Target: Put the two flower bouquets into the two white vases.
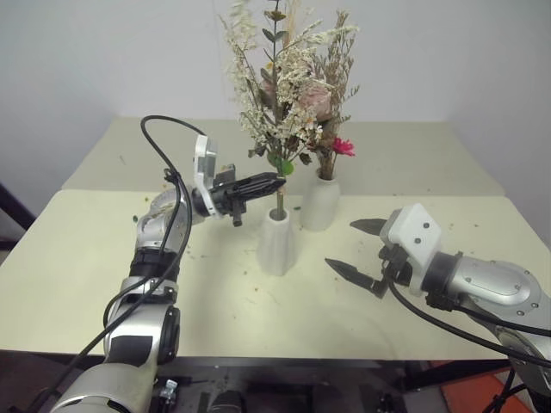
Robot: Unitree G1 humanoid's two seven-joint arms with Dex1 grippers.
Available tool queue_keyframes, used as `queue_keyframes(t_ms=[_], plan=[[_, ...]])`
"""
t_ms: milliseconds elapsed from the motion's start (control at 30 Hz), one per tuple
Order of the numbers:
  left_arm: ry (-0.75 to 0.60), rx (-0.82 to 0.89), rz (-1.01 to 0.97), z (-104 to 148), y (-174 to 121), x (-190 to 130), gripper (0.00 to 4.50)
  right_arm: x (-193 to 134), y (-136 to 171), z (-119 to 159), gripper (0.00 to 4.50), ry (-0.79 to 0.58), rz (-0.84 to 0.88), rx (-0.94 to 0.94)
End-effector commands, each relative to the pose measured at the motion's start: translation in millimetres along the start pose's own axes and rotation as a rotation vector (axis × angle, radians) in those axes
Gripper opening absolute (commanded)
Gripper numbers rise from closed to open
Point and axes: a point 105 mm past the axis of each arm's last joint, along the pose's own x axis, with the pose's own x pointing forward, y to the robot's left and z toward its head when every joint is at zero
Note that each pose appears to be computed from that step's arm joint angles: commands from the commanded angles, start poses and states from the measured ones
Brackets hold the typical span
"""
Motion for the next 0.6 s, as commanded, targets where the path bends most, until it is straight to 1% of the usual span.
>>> queue_keyframes(t_ms=[33, 167, 333, 400, 433, 600], plan=[[0.028, 0.079, -0.065, 2, -12, 1, 0.12, 0, -2, 6, 4.5, -0.028, -0.012, -0.038], [0.038, 0.096, -0.076, -2, -16, 0, 0.12, 0, -3, 6, 4.5, -0.029, -0.012, -0.039], [0.04, 0.087, -0.062, -1, -15, -7, 0.12, -1, -5, 7, 4.5, -0.035, -0.015, -0.036], [0.042, 0.072, -0.075, 0, -17, -11, 0.77, -2, -6, 9, 4.5, -0.041, -0.016, -0.032], [0.045, 0.069, -0.08, 0, -18, -13, 0.93, -3, -6, 9, 4.5, -0.043, -0.017, -0.031], [0.069, 0.07, -0.086, -2, -21, -18, 2.54, -5, -8, 8, 4.5, -0.038, -0.018, -0.028]])
